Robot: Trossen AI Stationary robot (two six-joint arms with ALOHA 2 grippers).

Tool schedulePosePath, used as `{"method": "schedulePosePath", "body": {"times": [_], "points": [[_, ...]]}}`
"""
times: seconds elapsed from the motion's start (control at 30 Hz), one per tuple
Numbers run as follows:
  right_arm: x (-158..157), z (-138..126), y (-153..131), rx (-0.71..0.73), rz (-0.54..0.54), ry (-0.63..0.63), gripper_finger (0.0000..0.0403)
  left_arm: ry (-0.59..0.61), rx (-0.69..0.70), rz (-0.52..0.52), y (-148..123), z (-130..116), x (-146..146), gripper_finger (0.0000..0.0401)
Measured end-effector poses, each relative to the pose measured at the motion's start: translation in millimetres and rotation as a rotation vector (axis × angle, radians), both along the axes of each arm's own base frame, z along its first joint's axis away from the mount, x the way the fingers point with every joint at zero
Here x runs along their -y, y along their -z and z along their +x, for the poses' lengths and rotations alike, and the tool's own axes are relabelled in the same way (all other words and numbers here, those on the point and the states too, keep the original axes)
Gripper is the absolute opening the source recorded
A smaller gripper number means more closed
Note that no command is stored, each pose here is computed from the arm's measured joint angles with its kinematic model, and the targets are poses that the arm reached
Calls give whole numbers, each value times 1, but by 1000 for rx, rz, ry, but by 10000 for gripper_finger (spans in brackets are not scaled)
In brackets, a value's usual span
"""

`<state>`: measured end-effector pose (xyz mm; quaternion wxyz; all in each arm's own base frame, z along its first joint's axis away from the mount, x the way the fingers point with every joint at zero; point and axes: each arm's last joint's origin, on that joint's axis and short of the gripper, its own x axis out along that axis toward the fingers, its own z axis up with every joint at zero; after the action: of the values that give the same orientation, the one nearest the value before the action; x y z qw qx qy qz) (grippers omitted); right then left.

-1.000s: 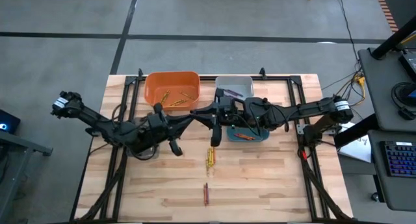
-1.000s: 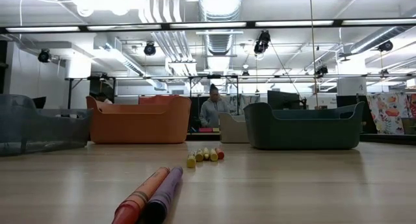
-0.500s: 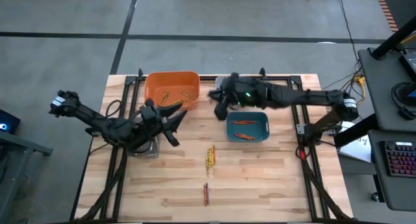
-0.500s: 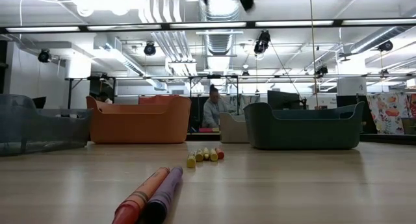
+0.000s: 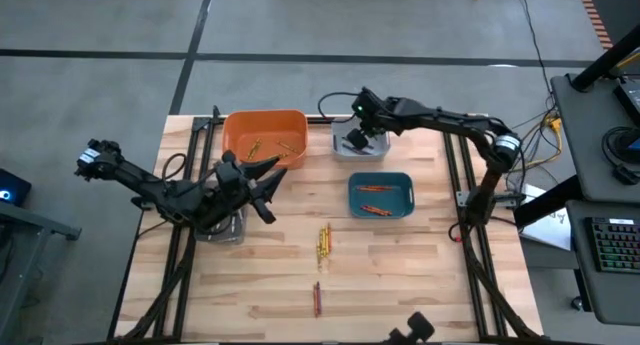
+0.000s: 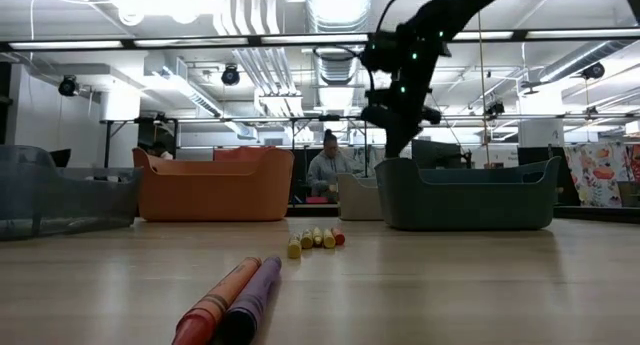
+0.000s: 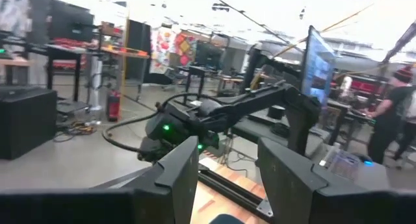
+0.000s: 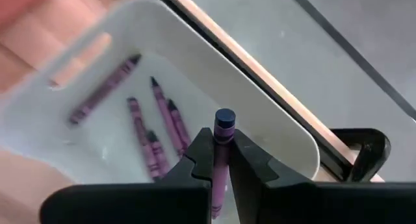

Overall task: Sort crayons
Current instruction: Put the violet crayon into the gray bin, then put the yellow crayon into the orange bin

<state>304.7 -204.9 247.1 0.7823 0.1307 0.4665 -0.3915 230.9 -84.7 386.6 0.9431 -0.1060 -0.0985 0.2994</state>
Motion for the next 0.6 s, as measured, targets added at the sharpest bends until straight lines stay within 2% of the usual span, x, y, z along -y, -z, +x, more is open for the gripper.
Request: {"method": "schedulePosePath", "body": {"times": [0.2, 0.4, 0.6], "points": [[8, 5, 20, -63, 18, -28, 24, -75, -5, -23, 1, -1, -2, 142], [9, 11, 18, 22, 32, -73, 52, -98, -9, -28, 1, -1, -2, 142], [8, 10, 13, 51, 45, -90, 57, -104, -18, -25, 2, -1, -2, 142]]}}
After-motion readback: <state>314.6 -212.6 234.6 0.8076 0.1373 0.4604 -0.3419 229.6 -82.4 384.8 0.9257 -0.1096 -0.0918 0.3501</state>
